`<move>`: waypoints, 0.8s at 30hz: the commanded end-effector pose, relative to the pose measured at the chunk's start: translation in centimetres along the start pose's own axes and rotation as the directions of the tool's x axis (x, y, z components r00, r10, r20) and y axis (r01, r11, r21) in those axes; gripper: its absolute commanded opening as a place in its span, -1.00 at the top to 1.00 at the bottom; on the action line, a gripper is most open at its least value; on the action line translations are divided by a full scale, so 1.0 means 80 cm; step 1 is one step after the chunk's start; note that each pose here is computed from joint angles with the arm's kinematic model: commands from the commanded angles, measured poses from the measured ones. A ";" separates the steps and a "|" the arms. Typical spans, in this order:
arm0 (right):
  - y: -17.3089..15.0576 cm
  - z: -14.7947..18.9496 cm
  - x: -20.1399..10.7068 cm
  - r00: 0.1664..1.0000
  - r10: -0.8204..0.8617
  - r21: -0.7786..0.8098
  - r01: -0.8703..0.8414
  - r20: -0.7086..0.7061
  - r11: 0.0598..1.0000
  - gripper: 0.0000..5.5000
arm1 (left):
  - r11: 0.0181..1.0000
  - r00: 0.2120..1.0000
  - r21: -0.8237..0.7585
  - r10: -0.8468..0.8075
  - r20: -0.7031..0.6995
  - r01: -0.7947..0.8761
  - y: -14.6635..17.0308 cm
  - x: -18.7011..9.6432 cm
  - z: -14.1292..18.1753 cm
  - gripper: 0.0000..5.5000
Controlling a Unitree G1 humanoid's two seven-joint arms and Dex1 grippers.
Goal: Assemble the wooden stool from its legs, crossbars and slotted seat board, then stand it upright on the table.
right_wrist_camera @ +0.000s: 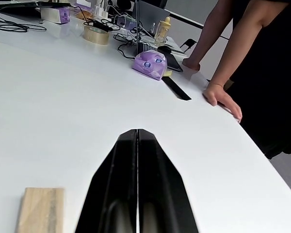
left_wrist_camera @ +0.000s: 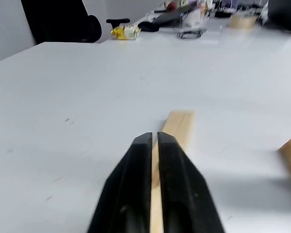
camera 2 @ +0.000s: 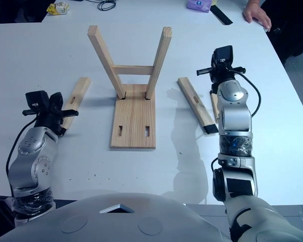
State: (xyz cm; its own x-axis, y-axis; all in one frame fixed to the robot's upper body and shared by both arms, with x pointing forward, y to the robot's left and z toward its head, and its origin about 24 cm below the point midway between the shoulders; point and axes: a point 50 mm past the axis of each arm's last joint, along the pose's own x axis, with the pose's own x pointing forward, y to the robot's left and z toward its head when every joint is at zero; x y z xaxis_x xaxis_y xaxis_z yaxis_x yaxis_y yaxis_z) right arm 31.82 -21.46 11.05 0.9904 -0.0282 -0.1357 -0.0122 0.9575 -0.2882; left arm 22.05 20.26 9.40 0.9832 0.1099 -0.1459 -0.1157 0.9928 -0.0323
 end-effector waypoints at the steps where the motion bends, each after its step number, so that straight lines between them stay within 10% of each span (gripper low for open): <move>1: 0.010 0.006 -0.003 1.000 0.014 0.016 -0.014 0.021 1.000 1.00 | 0.999 0.999 0.013 -0.050 -0.002 0.050 -0.010 -0.004 -0.003 0.61; 12: -0.009 -0.041 -0.024 0.975 0.122 -0.086 -0.141 -0.187 0.986 1.00 | 0.997 0.999 0.063 -0.036 0.016 0.035 0.000 0.010 0.000 0.28; 24: -0.032 -0.053 -0.053 0.909 0.223 -0.090 -0.270 -0.351 0.959 0.37 | 0.996 0.997 0.052 0.074 0.024 -0.076 0.008 -0.010 -0.013 0.27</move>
State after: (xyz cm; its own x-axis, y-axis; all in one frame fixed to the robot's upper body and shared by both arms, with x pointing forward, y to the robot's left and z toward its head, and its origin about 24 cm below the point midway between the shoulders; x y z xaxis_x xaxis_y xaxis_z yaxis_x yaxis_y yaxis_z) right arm 27.13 -24.40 8.45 0.8544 0.1193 -0.5058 -0.3173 0.8905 -0.3260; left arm 20.92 20.48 8.06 0.9762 0.1556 -0.1514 -0.1547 0.9878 0.0176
